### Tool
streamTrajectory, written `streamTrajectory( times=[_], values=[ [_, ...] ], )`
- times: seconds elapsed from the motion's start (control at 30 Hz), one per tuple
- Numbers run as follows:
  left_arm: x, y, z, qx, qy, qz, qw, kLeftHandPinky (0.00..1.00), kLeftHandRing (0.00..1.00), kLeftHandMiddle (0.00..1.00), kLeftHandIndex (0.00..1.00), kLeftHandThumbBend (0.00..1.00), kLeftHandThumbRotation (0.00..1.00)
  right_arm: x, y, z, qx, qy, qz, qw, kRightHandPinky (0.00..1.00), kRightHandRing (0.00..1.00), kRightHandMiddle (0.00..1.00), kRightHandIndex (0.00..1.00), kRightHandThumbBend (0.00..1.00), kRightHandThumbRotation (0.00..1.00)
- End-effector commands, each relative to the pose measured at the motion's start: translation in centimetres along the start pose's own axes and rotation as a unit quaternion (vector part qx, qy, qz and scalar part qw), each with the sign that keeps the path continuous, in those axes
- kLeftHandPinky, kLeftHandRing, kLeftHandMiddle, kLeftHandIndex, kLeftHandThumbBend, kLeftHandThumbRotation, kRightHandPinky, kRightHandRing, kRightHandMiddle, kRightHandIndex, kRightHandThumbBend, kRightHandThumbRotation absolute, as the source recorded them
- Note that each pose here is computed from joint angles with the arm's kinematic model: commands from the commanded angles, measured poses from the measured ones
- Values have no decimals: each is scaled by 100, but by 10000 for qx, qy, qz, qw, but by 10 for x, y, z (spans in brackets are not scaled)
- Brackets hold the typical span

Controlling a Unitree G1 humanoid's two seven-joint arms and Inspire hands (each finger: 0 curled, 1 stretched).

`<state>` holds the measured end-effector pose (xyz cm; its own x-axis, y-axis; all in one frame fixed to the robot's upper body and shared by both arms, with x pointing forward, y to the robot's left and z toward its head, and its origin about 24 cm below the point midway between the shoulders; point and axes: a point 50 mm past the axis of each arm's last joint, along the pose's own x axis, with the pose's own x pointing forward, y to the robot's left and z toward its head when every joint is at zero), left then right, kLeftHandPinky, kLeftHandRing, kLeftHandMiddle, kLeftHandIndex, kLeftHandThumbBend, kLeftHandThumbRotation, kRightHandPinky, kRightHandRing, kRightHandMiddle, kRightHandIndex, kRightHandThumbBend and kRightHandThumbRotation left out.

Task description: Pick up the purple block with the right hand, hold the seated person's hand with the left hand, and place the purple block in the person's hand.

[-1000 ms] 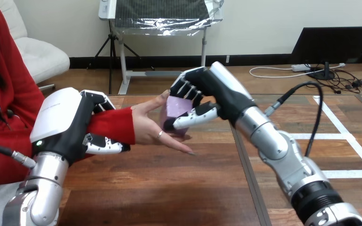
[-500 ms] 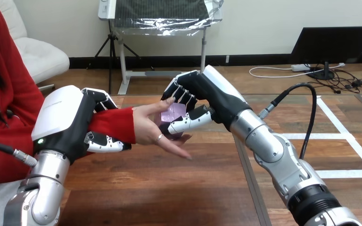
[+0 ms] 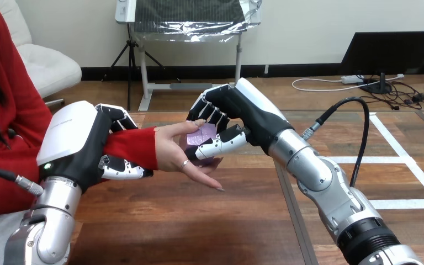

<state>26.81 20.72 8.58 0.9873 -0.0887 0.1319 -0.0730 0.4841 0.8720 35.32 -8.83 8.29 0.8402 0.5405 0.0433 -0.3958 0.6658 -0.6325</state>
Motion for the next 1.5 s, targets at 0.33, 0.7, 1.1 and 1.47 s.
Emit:
streamTrajectory(
  times=[0.33,0.7,1.1,1.47],
  values=[
    [18,20,23,-104,-600,544,9967,27,33,39,40,83,0,7,3,18,-24,-362,99,9993,34,39,43,47,70,0],
    [16,20,22,-125,-552,502,9971,27,33,39,40,83,0,6,1,14,-45,-233,177,9996,37,42,47,49,70,0],
    [14,18,22,-135,-521,445,9976,27,33,40,41,83,0,3,-4,10,-19,-139,203,9997,37,45,49,52,65,1],
    [11,17,20,26,-458,331,9984,30,36,43,44,82,0,1,-11,5,-9,-104,170,9998,37,46,51,53,57,16]
  ],
)
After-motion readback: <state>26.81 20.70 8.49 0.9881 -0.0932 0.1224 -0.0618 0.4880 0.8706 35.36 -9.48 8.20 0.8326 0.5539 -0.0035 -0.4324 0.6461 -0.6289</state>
